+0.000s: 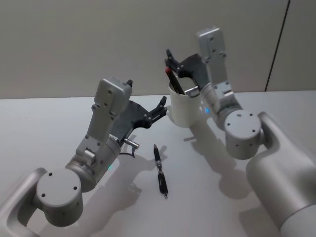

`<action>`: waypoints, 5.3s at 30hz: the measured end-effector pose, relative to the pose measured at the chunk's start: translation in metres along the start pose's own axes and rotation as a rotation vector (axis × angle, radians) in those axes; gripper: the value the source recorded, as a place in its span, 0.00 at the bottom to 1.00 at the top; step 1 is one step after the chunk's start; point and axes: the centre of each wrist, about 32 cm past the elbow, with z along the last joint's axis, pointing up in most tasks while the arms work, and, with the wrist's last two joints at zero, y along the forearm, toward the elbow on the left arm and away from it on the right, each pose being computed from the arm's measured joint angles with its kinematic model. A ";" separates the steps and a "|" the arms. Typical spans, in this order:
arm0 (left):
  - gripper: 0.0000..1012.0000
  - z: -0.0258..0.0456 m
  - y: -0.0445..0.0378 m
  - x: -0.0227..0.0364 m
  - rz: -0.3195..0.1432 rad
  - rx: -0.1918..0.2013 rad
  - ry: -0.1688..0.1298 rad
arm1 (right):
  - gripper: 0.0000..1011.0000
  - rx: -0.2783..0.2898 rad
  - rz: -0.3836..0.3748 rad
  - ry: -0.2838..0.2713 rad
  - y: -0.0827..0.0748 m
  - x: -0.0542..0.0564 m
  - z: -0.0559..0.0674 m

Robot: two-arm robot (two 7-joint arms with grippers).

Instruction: Place the pen into the pen holder.

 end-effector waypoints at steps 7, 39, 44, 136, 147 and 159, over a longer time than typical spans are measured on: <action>0.99 0.0000 0.0000 0.0000 0.000 0.000 0.000 | 0.99 0.057 -0.031 0.036 -0.009 0.020 0.013; 0.99 0.0000 0.0000 0.0000 0.000 0.000 0.000 | 0.99 -0.196 0.069 -0.022 -0.081 0.101 0.003; 0.99 0.0000 0.0000 0.0000 0.000 0.000 0.000 | 0.99 -0.258 0.107 -0.034 -0.095 0.109 -0.005; 0.99 0.0029 0.0023 -0.0276 -0.100 0.436 0.184 | 0.99 -0.371 0.176 -0.050 -0.123 0.122 -0.018; 0.99 -0.0013 0.0062 -0.0305 -0.118 0.470 0.178 | 0.99 -0.371 0.176 -0.050 -0.123 0.122 -0.018; 0.99 -0.0077 0.0078 -0.0313 -0.102 0.482 0.164 | 0.99 -0.371 0.176 -0.050 -0.123 0.122 -0.018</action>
